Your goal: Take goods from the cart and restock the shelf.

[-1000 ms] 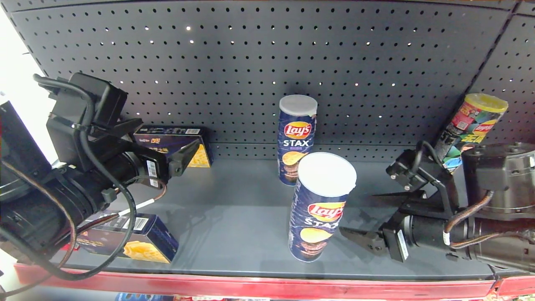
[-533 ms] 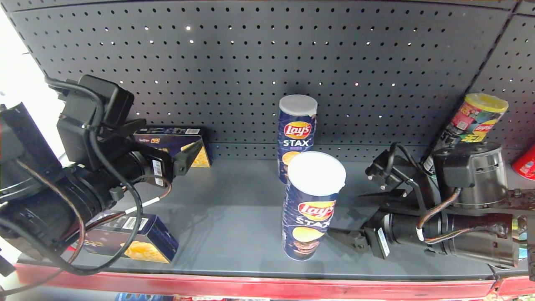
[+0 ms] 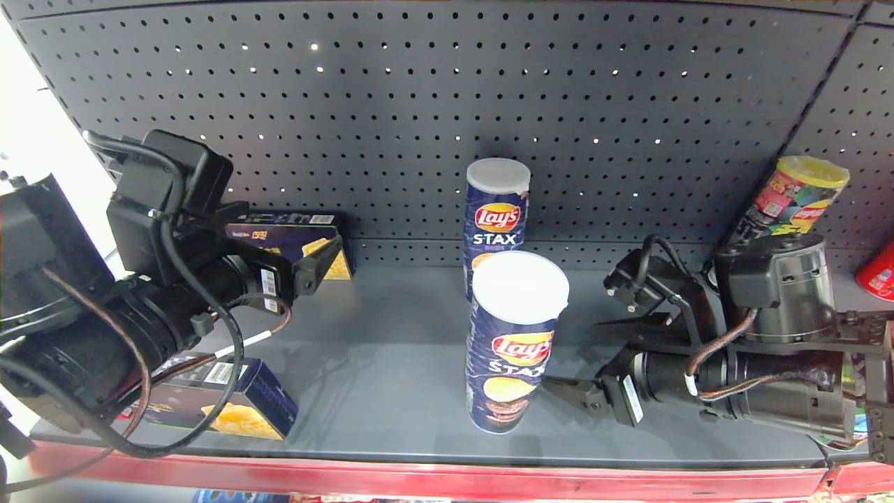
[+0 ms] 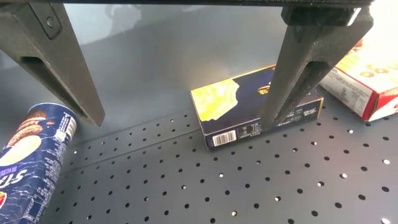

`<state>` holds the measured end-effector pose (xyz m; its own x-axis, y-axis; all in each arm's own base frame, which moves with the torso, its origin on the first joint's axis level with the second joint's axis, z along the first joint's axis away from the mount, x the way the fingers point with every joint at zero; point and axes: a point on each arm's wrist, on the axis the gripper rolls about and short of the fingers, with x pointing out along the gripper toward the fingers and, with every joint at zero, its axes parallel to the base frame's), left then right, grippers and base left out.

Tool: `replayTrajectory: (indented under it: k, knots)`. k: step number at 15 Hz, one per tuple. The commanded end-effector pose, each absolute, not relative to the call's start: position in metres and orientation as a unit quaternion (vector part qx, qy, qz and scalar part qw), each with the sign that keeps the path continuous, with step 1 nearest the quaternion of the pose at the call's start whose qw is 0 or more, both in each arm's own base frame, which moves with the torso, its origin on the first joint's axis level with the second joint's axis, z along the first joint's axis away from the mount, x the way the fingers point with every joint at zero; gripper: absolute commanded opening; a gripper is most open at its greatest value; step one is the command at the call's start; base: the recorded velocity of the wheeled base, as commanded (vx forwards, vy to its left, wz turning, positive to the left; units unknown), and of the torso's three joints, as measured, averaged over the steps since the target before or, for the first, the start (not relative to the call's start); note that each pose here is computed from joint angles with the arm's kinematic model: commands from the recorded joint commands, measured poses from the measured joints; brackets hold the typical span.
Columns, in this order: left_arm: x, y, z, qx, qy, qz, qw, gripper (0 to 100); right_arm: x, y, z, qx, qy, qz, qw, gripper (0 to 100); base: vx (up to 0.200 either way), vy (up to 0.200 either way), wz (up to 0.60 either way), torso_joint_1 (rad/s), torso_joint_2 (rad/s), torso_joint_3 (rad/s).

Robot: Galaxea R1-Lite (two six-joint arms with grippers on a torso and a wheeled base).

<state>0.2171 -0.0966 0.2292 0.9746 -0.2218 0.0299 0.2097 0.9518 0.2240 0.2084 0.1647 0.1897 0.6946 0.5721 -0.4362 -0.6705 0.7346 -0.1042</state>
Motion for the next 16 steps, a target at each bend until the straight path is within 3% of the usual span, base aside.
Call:
replayTrajectory:
  k: [1,9,14,16]
  knots:
    - [0.216,-0.096,0.23,0.11,-0.028,-0.108,0.988,100,0.206,0.161,0.196,-0.124,0.179,0.339,0.915,100,0.0,0.0,0.0,0.0,0.0,0.0]
    - [0.176,-0.072,0.261,0.089,-0.096,-0.086,0.988,100,0.151,0.083,0.263,-0.071,0.033,0.259,0.963,100,0.0,0.0,0.0,0.0,0.0,0.0]
    - [0.134,-0.048,0.251,0.086,-0.113,-0.065,0.988,100,0.114,0.063,0.285,-0.059,-0.039,0.242,0.968,100,0.0,0.0,0.0,0.0,0.0,0.0]
    - [0.108,-0.037,0.244,0.084,-0.119,-0.062,0.987,100,0.081,0.042,0.298,-0.041,-0.091,0.2,0.975,100,0.0,0.0,0.0,0.0,0.0,0.0]
